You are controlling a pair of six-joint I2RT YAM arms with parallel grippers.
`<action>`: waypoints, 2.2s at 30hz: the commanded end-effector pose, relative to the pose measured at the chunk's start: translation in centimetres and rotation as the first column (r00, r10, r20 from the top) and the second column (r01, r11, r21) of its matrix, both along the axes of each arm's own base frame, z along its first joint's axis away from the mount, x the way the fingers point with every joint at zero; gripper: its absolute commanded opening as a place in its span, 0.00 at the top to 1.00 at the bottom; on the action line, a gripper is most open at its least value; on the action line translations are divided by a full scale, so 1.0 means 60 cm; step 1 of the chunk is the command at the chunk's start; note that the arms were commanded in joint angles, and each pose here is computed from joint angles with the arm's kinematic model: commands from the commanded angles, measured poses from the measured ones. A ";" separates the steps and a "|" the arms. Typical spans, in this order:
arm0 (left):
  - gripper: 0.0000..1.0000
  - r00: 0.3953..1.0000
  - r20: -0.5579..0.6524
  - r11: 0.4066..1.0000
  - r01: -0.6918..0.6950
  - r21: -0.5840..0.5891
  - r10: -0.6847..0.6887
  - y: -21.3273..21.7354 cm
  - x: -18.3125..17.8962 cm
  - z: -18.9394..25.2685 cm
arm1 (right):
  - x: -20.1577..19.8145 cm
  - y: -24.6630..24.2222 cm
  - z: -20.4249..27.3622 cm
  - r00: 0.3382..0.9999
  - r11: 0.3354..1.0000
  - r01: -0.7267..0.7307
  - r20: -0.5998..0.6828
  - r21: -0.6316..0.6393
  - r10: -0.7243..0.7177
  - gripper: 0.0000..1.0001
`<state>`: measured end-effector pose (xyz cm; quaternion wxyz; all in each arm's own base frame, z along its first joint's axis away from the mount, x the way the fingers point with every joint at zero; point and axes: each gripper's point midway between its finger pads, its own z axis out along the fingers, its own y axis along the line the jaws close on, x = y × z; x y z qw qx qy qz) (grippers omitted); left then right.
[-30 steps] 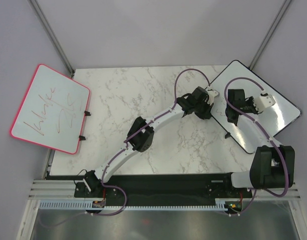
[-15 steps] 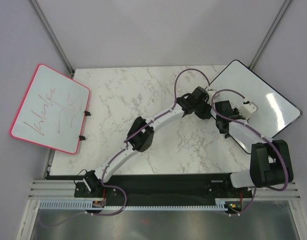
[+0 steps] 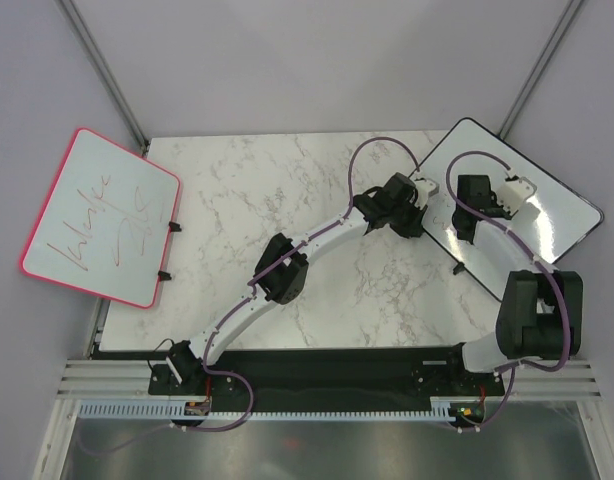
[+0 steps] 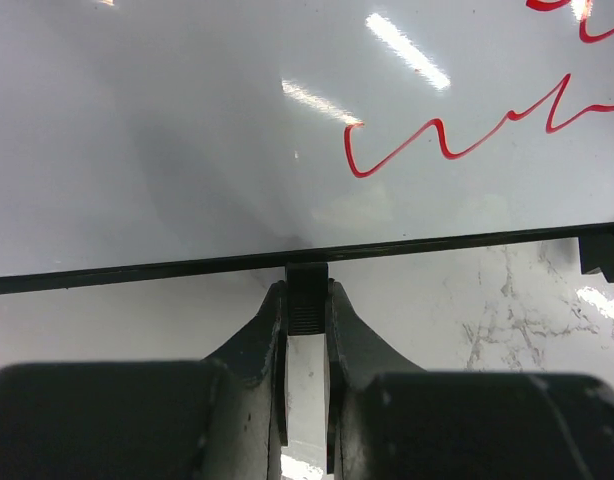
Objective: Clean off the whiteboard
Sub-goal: Erase the whiteboard at the whiteboard stand.
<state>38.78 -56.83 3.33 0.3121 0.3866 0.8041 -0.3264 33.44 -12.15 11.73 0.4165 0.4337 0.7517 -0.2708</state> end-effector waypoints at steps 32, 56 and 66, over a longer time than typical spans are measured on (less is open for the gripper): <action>0.98 0.998 -0.063 1.000 -0.024 0.012 0.025 0.013 0.005 -0.025 | 0.148 0.029 0.015 0.981 0.982 -0.183 0.070 0.039 0.180 1.00; 0.98 0.998 -0.060 1.000 -0.026 0.017 0.027 0.013 0.004 -0.028 | 0.010 0.045 -0.022 0.995 0.995 -0.099 0.023 0.003 0.099 1.00; 0.98 0.998 -0.063 1.000 -0.024 0.015 0.025 0.013 0.005 -0.028 | 0.177 0.095 0.003 0.979 0.983 -0.180 0.105 0.020 0.177 1.00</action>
